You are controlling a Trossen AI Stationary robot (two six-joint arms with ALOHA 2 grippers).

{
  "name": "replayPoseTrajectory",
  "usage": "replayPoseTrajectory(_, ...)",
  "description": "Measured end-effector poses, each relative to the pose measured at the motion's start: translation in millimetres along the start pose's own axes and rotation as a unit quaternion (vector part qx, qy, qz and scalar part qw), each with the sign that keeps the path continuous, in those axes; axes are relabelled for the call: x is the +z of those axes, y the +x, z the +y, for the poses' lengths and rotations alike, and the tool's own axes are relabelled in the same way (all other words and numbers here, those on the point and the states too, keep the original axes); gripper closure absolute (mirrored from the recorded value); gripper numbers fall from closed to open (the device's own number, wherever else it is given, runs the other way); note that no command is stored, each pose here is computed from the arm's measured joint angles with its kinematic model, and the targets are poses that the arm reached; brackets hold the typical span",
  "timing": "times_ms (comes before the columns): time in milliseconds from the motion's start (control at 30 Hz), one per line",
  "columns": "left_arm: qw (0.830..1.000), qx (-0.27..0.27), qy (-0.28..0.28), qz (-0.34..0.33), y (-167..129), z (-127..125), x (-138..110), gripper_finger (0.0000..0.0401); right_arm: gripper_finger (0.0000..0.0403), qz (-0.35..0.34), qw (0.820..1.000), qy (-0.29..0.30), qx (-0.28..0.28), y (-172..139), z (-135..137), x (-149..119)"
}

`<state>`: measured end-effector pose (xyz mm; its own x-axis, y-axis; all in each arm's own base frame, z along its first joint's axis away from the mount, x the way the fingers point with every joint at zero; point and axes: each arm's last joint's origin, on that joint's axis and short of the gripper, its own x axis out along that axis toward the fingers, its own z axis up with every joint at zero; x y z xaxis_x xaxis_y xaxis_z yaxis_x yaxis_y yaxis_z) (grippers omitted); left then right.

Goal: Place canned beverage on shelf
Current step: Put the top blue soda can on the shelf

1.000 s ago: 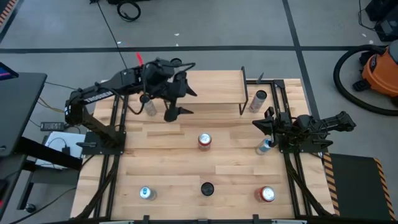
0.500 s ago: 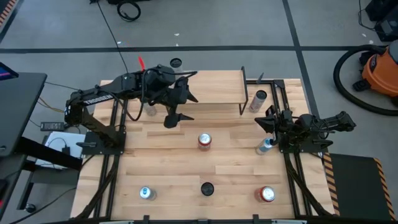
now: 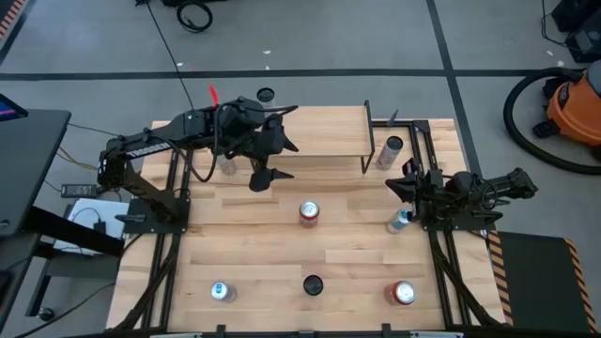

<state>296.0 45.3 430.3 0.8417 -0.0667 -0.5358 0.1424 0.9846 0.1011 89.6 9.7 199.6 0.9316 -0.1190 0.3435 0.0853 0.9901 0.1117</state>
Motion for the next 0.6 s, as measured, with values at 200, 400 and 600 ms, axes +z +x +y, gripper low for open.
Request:
replayPoseTrajectory(200,0.999,0.000,-0.035,0.000,0.0,0.0,0.0,0.0049,0.0327,0.003,1.000,0.001,0.022,0.0,1.3,-0.6)
replayPoseTrajectory(400,0.999,0.011,-0.039,-0.008,0.0,1.1,1.9,0.0049,0.0264,0.019,0.999,-0.029,0.034,-0.1,2.0,-4.0)
replayPoseTrajectory(600,0.999,0.022,-0.034,-0.027,-0.2,2.6,5.6,0.0049,0.0226,0.009,0.999,-0.027,-0.014,0.0,-0.8,-1.7)
